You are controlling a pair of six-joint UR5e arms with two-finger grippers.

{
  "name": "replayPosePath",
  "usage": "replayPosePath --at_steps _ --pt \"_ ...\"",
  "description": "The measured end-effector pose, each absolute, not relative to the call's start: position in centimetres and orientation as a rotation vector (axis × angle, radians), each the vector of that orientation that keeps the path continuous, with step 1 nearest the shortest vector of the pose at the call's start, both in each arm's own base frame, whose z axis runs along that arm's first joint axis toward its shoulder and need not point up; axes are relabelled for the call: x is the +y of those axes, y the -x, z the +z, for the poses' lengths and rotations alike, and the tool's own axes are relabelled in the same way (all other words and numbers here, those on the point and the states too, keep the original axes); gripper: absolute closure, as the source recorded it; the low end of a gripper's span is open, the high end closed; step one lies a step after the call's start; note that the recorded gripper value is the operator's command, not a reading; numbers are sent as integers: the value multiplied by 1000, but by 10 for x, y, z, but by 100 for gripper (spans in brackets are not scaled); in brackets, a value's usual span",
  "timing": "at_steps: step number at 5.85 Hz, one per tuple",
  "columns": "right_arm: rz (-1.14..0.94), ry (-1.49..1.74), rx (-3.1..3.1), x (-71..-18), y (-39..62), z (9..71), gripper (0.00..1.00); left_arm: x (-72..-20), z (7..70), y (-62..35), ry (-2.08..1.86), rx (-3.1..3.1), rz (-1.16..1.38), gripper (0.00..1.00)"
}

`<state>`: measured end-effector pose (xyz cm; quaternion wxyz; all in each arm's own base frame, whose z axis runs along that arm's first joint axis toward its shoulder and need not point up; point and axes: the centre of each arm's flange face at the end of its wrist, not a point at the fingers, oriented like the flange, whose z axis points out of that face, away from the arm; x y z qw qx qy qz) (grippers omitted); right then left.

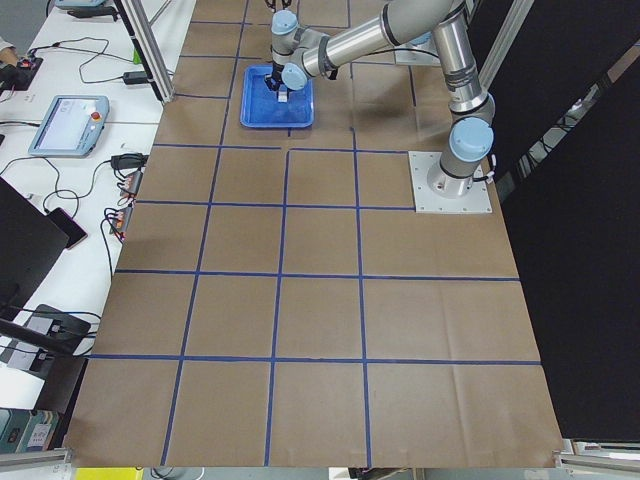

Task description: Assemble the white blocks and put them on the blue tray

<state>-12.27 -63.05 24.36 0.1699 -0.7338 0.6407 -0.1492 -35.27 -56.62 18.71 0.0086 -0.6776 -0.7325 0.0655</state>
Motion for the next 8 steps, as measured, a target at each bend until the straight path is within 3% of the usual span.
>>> replayPosePath --at_steps 1,5,8 --pt "-430 1990 1919 -618 104 264 69 -564 183 353 2118 -2285 189 1" --pt "-495 1828 2162 -549 22 282 69 -567 225 349 2114 -2295 242 0" --pt "-517 1859 2168 -547 -46 284 69 -541 360 276 1881 -2349 110 0"
